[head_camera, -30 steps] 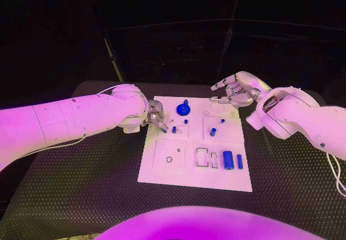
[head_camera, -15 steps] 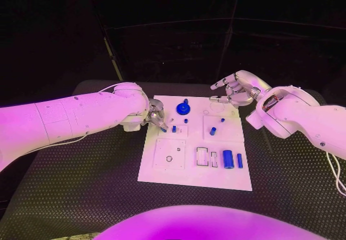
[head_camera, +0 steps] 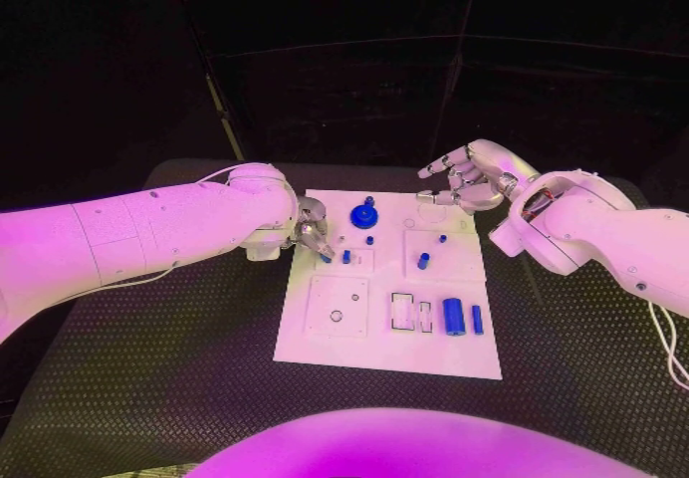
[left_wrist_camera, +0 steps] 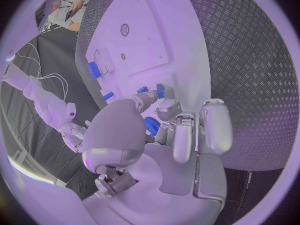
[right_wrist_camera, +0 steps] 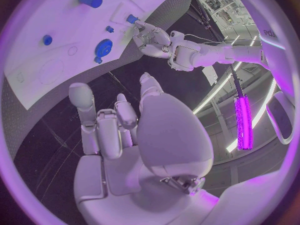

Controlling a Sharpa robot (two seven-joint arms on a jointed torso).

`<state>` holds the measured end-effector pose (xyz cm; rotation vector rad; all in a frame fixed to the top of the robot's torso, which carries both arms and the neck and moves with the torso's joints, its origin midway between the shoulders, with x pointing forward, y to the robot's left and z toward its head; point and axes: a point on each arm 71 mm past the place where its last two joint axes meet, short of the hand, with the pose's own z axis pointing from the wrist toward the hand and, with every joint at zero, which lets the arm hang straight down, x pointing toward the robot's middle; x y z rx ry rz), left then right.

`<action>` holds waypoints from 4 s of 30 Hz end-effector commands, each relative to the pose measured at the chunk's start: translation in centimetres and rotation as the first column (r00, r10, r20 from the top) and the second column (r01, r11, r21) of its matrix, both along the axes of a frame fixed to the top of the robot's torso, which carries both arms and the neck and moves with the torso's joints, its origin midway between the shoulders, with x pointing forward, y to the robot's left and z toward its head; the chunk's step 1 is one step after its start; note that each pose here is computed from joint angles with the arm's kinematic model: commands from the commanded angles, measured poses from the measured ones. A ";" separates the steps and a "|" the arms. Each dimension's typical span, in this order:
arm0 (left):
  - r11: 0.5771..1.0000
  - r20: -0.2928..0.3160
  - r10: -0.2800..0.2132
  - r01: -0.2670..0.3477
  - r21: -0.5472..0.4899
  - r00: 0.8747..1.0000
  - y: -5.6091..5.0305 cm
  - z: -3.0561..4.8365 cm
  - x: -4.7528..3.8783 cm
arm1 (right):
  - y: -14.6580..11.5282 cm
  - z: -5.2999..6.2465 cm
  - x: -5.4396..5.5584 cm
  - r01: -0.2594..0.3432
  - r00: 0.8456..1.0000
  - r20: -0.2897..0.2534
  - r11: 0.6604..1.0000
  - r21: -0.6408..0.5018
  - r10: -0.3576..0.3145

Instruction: Assemble the parts on the task board

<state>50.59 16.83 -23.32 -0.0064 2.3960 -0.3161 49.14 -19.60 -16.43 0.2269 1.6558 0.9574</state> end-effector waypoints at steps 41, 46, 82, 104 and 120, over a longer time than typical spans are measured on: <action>1.000 -0.038 0.030 -0.030 -0.006 0.999 -0.2 -1.05 0.41 | 0.1 0.1 0.0 -0.008 1.000 0.001 1.000 0.002 0.008; 0.998 -0.022 0.050 -0.050 -0.025 0.999 0.0 -0.93 0.50 | 0.1 0.1 0.0 -0.008 1.000 0.001 1.000 0.002 0.008; 0.906 0.164 0.165 -0.083 -0.415 0.973 0.6 2.66 1.02 | 0.1 0.1 0.1 -0.005 1.000 0.008 1.000 0.008 0.005; 0.841 0.461 -0.197 0.391 -0.374 0.865 -5.5 1.06 1.73 | 0.6 0.1 0.1 -0.012 1.000 0.014 1.000 0.015 0.012; 0.893 0.451 -0.314 0.421 -0.159 0.836 -6.0 -0.55 2.41 | 0.6 0.2 0.1 -0.010 1.000 0.015 1.000 0.016 0.010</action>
